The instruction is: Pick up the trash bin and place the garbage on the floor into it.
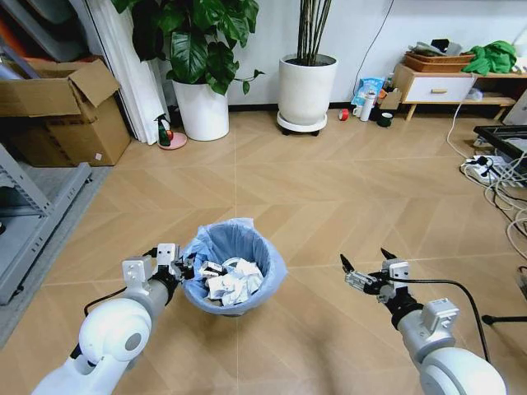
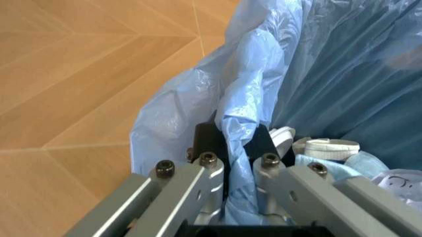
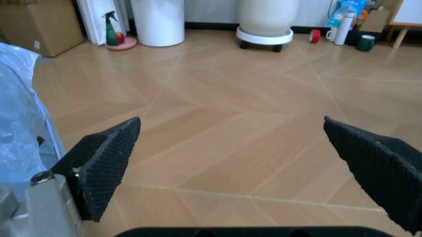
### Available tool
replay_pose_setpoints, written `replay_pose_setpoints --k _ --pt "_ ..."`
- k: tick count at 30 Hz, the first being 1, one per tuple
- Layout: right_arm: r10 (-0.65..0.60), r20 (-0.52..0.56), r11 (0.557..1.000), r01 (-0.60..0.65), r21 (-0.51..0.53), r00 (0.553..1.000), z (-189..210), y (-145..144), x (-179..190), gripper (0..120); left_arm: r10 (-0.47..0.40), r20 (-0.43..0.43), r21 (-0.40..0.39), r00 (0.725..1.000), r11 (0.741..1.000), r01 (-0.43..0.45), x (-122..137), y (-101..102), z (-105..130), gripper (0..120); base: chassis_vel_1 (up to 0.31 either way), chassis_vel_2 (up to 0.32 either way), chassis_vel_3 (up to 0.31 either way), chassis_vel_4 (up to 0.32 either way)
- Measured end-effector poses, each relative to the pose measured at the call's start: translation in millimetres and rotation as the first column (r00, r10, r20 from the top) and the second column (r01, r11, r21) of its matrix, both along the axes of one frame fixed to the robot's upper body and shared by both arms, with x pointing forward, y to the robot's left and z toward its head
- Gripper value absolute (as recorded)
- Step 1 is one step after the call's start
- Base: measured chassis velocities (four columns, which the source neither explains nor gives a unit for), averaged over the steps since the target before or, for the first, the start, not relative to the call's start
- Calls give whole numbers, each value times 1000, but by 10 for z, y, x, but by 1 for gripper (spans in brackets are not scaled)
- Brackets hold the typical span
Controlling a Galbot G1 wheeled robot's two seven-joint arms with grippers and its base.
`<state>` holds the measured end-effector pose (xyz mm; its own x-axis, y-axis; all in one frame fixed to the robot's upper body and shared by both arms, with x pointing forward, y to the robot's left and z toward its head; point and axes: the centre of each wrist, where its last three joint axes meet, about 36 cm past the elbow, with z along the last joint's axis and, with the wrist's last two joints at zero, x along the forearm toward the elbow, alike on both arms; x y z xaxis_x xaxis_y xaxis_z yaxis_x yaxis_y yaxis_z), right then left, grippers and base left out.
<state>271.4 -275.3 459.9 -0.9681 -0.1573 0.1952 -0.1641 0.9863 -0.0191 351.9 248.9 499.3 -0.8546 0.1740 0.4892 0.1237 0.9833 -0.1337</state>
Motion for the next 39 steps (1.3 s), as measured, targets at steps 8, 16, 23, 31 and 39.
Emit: replay_pose_setpoints --k 8,16,23,31,39 --pt "11 7 1000 -11 -10 1000 8 -13 35 100 1 -1 -2 1000 1000 -1 -4 -3 -6 0 131 -140 -137 128" --pt "16 9 1000 -16 -12 1000 0 -24 48 100 4 -6 -3 1000 1000 -4 -6 -8 -27 0 141 -132 -132 144" --pt "23 29 1000 -23 1 999 -30 -48 55 100 5 -6 -6 1000 1000 -5 4 -19 -40 0 104 -116 -119 107" --pt "21 26 1000 -22 6 999 -21 -66 69 100 6 -4 -7 1000 1000 -6 0 -16 -35 0 11 -9 -5 7" --pt "16 20 1000 -17 13 1000 -27 -47 40 100 8 -5 -7 1000 1000 -8 -33 -12 -36 0 0 0 0 0"
